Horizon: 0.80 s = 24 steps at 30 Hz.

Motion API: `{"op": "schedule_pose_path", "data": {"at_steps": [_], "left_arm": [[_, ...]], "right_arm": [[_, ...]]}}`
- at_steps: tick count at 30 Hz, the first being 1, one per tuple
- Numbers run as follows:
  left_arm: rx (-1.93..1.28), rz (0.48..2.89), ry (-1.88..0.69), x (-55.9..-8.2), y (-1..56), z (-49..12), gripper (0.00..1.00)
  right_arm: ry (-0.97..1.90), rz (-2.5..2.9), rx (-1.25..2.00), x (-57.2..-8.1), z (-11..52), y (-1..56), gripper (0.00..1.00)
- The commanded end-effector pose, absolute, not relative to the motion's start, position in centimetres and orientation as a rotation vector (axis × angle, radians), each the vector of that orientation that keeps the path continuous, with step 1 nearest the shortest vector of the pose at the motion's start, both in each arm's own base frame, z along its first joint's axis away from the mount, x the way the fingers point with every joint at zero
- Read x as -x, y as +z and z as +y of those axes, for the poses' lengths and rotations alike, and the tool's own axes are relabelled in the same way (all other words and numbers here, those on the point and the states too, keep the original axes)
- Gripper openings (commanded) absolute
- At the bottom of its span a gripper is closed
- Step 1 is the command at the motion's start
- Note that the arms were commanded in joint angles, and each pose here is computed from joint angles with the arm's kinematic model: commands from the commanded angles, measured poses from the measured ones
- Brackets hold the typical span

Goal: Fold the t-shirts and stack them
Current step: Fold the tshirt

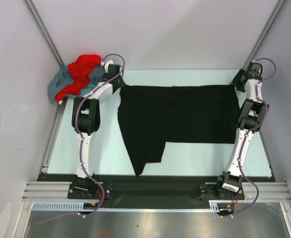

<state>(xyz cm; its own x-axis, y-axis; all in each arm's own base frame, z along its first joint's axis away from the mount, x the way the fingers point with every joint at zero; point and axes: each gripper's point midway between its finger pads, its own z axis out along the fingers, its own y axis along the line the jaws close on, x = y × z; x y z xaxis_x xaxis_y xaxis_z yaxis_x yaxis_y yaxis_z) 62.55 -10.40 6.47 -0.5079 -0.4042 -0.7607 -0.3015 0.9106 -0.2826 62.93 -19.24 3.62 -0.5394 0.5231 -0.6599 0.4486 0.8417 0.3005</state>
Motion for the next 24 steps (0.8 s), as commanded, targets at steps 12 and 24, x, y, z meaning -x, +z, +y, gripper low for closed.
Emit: {"op": "schedule_pose_path", "data": {"at_steps": [12, 24], "left_arm": [[0.209, 2.115, -0.66, -50.5, 18.8, -19.1, 0.46], [0.163, 2.45, -0.75, -31.4, 12.4, -19.2, 0.35]], "right_arm": [[-0.221, 2.186, -0.794, -57.0, -19.3, 17.6, 1.0], [0.064, 2.533, -0.616, -45.5, 0.0, 17.2, 1.0]]}}
